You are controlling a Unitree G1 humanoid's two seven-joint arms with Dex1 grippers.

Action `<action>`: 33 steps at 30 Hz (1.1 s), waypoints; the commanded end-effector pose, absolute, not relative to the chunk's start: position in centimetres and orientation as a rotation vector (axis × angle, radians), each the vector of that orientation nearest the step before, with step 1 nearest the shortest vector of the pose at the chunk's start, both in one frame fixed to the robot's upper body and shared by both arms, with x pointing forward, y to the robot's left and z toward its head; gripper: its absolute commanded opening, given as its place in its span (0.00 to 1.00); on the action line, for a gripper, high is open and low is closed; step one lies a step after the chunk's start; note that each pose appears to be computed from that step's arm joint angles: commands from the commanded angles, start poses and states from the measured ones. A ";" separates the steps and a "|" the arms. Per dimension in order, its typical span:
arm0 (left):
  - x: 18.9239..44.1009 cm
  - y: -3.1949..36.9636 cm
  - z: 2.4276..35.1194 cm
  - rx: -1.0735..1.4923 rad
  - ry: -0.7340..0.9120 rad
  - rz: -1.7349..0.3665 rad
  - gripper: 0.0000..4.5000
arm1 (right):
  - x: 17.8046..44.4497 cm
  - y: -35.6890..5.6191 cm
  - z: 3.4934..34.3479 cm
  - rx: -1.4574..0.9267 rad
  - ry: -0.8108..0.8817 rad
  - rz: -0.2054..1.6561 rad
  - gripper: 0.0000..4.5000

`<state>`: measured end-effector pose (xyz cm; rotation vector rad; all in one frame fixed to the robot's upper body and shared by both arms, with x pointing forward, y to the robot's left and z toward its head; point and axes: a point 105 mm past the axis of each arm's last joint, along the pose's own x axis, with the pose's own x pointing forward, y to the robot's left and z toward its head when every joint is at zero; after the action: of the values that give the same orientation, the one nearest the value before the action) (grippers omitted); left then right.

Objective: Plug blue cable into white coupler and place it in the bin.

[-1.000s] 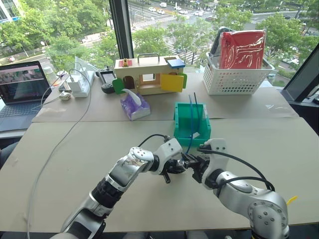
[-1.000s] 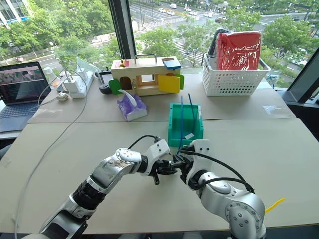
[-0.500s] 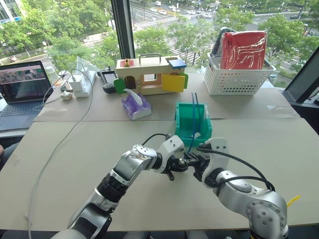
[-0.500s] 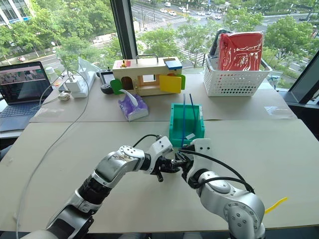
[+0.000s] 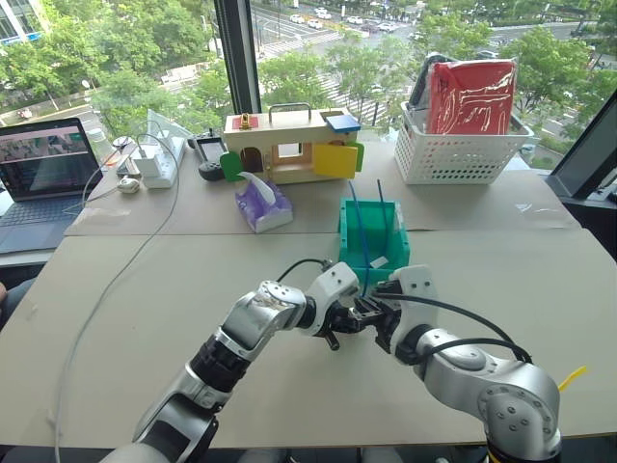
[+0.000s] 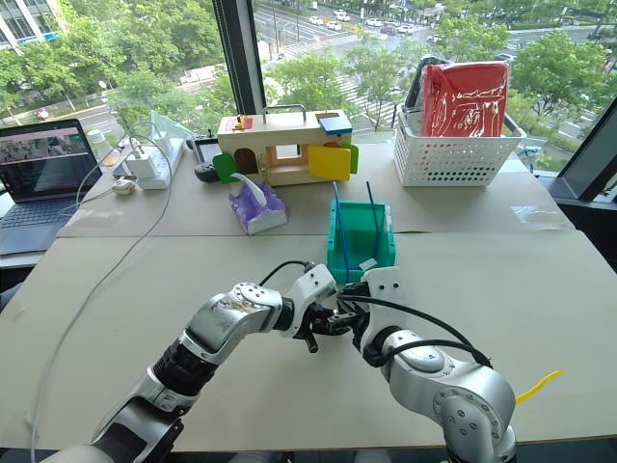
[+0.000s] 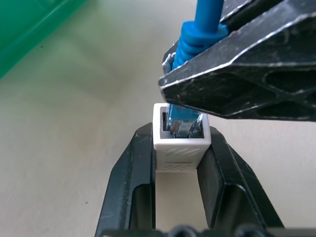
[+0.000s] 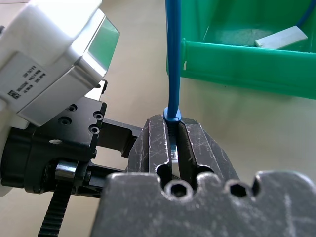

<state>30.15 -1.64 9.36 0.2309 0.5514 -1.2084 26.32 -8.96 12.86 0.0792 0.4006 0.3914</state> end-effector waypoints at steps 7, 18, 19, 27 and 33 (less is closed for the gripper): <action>30.4 -2.4 11.8 0.236 0.461 -1.205 0.15 | 24.5 -7.4 10.0 0.099 0.550 0.492 0.00; 30.3 -2.3 12.0 0.246 0.450 -1.191 0.15 | 24.1 -7.1 9.4 0.086 0.592 0.535 0.00; 30.3 -2.3 12.1 0.247 0.449 -1.190 0.15 | 24.0 -7.0 9.4 0.075 0.594 0.540 0.00; 30.2 -2.4 12.3 0.259 0.438 -1.193 0.15 | 23.8 -7.0 9.0 0.057 0.616 0.560 0.00; 30.3 -2.4 12.5 0.275 0.431 -1.189 0.15 | 23.7 -6.9 8.5 0.028 0.644 0.583 0.00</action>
<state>29.88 -1.63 9.52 0.2545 0.5564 -1.1845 26.30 -9.04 12.40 0.0799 0.4288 0.4331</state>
